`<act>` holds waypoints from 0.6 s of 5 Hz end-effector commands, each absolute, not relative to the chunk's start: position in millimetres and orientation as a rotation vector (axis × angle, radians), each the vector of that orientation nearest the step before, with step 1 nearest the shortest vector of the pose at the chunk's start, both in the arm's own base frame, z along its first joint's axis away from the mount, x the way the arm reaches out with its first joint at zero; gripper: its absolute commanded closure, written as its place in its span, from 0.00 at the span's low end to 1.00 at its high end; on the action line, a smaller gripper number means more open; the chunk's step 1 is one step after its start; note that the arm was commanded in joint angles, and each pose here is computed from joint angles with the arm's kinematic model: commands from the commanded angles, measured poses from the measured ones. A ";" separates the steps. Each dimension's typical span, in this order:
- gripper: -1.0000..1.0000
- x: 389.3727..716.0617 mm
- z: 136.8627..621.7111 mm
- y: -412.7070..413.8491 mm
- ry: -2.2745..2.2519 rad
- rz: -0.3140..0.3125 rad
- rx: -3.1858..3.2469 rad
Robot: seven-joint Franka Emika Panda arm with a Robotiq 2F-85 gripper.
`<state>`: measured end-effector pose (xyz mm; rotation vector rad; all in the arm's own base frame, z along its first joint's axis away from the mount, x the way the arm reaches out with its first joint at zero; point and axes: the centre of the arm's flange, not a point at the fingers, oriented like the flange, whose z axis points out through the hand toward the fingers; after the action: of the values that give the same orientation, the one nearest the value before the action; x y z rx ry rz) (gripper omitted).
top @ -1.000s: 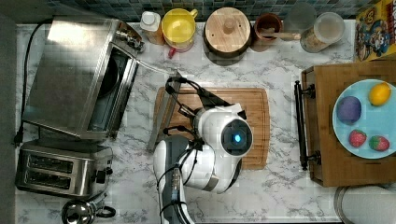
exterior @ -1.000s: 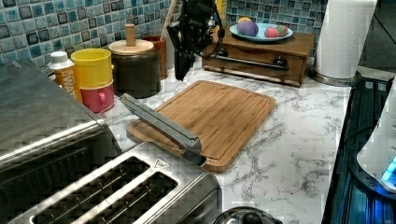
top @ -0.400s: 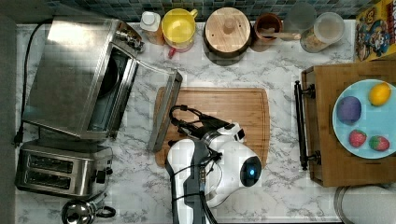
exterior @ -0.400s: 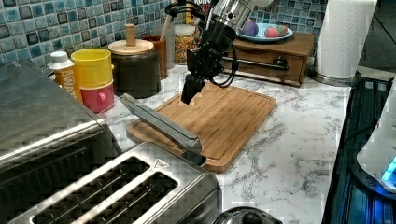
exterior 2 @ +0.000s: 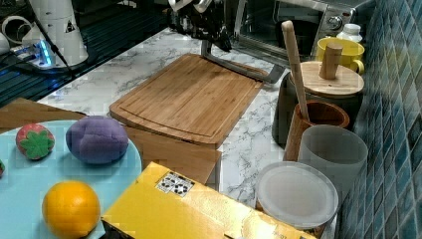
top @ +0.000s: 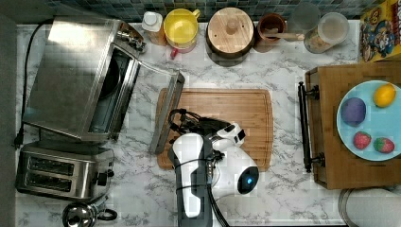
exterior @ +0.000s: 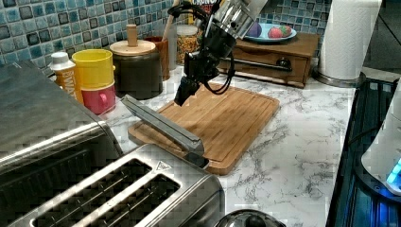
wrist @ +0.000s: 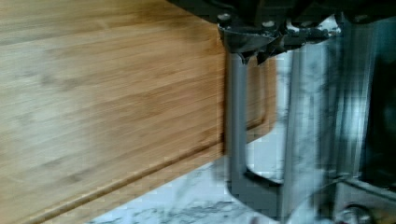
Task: Close the oven.
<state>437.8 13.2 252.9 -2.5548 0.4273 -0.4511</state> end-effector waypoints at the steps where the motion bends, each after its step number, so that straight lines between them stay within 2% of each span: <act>1: 1.00 485.9 277.7 46.4 0.339 -0.619 -2.399; 2: 1.00 488.0 285.5 46.4 0.357 -0.678 -2.355; 3: 1.00 493.9 290.8 47.5 0.347 -0.662 -2.349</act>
<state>436.3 27.5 212.3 -2.4533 0.4669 -0.4581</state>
